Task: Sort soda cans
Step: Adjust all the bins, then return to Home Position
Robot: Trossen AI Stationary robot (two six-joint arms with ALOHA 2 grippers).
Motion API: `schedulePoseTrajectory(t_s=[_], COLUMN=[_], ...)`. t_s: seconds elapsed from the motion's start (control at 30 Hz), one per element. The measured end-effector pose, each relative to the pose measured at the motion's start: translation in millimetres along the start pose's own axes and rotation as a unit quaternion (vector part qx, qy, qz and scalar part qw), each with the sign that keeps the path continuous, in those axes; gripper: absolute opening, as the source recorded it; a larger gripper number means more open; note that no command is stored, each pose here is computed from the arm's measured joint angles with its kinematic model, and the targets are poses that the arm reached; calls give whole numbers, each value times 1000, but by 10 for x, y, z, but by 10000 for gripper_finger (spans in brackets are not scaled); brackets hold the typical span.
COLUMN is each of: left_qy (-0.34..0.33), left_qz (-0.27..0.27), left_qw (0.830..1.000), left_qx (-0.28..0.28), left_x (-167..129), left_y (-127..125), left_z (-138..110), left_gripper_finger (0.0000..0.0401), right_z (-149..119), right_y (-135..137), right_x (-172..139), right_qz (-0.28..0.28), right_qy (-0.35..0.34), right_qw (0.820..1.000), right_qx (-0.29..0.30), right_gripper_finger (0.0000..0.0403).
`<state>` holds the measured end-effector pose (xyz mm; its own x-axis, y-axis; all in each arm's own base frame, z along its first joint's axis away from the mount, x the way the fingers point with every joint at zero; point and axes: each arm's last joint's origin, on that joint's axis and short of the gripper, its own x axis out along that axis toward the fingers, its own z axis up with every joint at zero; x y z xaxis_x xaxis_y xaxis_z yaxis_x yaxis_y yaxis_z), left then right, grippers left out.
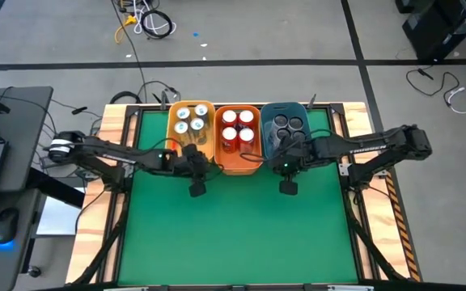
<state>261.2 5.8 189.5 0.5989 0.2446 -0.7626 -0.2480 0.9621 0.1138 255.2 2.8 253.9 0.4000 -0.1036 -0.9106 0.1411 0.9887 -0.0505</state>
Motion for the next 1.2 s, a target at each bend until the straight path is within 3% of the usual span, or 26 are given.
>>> schedulePoseTrajectory(t_s=[0.23, 0.37, 0.57, 0.73, 0.8, 0.9, 1.0, 1.2], left_qy=[-55, -77, -103, -224, -293, -337, -345, -393], left_qz=[-63, -88, -98, -142, -166, -174, -161, -147], left_qw=[996, 993, 990, 964, 942, 925, 924, 907], left_qx=[-8, -8, -17, -2, 3, 15, 19, 35], left_x=[5, -251, -618, -795, -846, -854, -820, -841], left_y=[104, 111, 147, 160, 160, 174, 221, 304], left_z=[184, 282, 217, 183, 198, 144, 77, 50], left_gripper_finger=[0, 0, 0, 0, 0, 0, 0, 0], right_z=[-18, -9, 50, 108, 100, 128, 122, -43], right_y=[-13, -25, -5, 40, 44, 21, -32, -139], right_x=[-98, -212, -355, -315, -263, -223, -188, -134], right_qz=[1, 5, 13, 22, 23, 22, 33, 39], right_qy=[-17, -53, -125, -220, -255, -328, -378, -406], right_qw=[1000, 998, 991, 972, 962, 938, 918, 907], right_qx=[-16, -22, -42, -80, -95, -109, -116, -107], right_gripper_finger=[0, 0, 0, 0, 0, 0, 0, 0])
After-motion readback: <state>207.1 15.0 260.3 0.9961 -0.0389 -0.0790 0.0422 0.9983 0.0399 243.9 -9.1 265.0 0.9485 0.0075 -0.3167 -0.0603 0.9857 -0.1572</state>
